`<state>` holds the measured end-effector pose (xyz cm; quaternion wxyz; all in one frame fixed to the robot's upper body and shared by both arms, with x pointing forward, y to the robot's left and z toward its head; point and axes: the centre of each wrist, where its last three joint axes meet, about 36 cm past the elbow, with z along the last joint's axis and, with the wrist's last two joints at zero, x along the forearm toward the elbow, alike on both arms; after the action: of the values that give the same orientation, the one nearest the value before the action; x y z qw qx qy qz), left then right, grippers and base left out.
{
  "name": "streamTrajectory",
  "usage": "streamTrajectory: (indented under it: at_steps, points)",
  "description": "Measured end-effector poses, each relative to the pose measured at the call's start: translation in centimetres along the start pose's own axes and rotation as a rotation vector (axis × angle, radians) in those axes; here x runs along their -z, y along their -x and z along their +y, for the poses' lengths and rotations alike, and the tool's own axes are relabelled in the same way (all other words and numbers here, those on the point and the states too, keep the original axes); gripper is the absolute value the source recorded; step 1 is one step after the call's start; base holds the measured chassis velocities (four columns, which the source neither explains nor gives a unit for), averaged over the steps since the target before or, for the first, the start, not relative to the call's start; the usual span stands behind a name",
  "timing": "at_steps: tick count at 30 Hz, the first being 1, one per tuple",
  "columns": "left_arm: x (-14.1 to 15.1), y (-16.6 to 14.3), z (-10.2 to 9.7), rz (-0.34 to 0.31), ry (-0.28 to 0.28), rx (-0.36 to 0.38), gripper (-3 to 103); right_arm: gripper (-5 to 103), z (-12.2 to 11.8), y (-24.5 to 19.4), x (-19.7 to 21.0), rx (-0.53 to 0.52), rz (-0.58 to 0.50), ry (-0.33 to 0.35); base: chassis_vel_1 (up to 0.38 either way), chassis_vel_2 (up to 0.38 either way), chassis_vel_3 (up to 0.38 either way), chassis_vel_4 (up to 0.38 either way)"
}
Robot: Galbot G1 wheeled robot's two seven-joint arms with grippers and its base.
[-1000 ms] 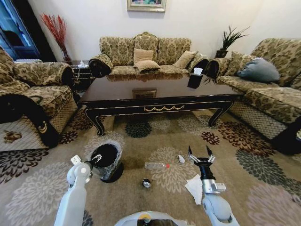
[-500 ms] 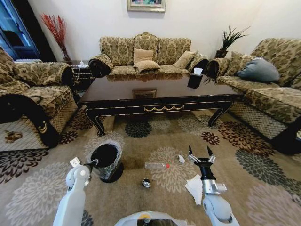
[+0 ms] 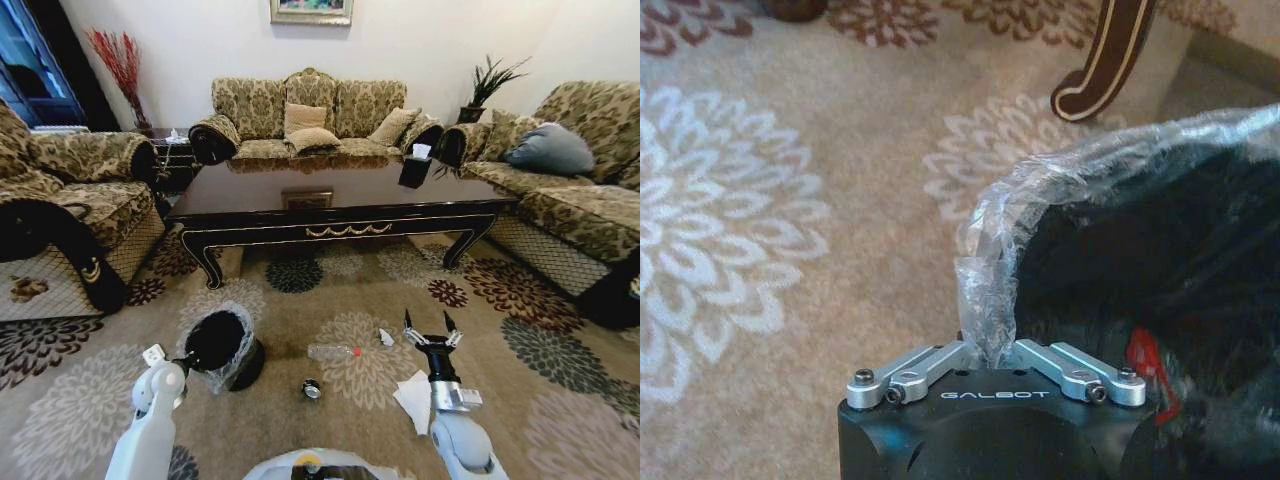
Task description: Move to the front of the table and pick up the trash from the floor, then place it into the trash bin.
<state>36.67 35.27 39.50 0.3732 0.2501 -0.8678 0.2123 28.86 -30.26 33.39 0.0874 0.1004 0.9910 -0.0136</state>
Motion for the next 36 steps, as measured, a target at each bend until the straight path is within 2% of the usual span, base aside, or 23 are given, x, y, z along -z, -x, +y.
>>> streamTrajectory:
  at_steps: [3, 6, 8, 9, 13, 14, 18, 19, 24, 25, 28, 34, 36]
  points:
    - [0.1, -0.5, 0.3, -0.011, 0.006, -0.002, 1, 100, 0.1, 0.2, -0.3, -0.045, 0.032, 0.023, 0.0, 0.0, 0.0, 0.0]
    - [0.7, -2.3, 0.8, -0.049, 0.018, -0.012, 0, 100, 0.4, 0.9, -1.1, -0.134, 0.133, 0.129, 0.0, 0.0, 0.0, 0.0]
    - [0.8, -2.7, 0.8, -0.056, 0.021, -0.016, 0, 100, 0.4, 1.0, -1.2, -0.148, 0.151, 0.148, 0.0, 0.0, 0.0, 0.0]
    - [1.0, -3.9, 0.8, -0.078, 0.024, -0.03, 0, 100, 0.4, 1.6, -1.6, -0.184, 0.198, 0.187, 0.0, 0.0, 0.0, 0.0]
    - [1.1, -6.8, 0.7, -0.116, 0.026, -0.066, 0, 100, 0.6, 2.5, -2.6, -0.249, 0.329, 0.245, 0.0, 0.0, 0.0, 0.0]
    - [1.1, -6.8, 0.7, -0.116, 0.026, -0.066, 0, 100, 0.6, 2.5, -2.6, -0.249, 0.329, 0.245, 0.0, 0.0, 0.0, 0.0]
    - [0.6, -9.7, 0.2, -0.146, 0.022, -0.104, 0, 100, 1.4, 3.2, -3.3, -0.353, 0.568, 0.368, 0.0, 0.0, 0.0, 0.0]
    - [0.6, -9.7, 0.2, -0.146, 0.022, -0.104, 0, 100, 1.4, 3.2, -3.3, -0.353, 0.568, 0.368, 0.0, 0.0, 0.0, 0.0]
    - [0.4, -12.2, -0.2, -0.177, 0.02, -0.133, 0, 100, 1.5, 4.3, -4.7, -0.489, 0.835, 0.445, 0.0, 0.0, 0.0, 0.0]
    - [0.4, -12.2, -0.2, -0.177, 0.02, -0.133, 0, 100, 1.5, 4.3, -4.7, -0.489, 0.835, 0.445, 0.0, 0.0, 0.0, 0.0]
    - [0.3, -12.6, -0.2, -0.18, 0.02, -0.135, 0, 100, 1.3, 5.0, -5.1, -0.545, 0.937, 0.466, 0.0, 0.0, 0.0, 0.0]
    - [0.4, -12.8, -0.2, -0.185, 0.018, -0.13, 0, 100, 0.6, 5.3, -6.6, -0.623, 1.059, 0.39, 0.0, 0.0, 0.0, 0.0]
    - [0.4, -12.8, -0.3, -0.188, 0.019, -0.131, 0, 100, 0.4, 5.3, -7.0, -0.631, 1.067, 0.375, 0.0, 0.0, 0.0, 0.0]
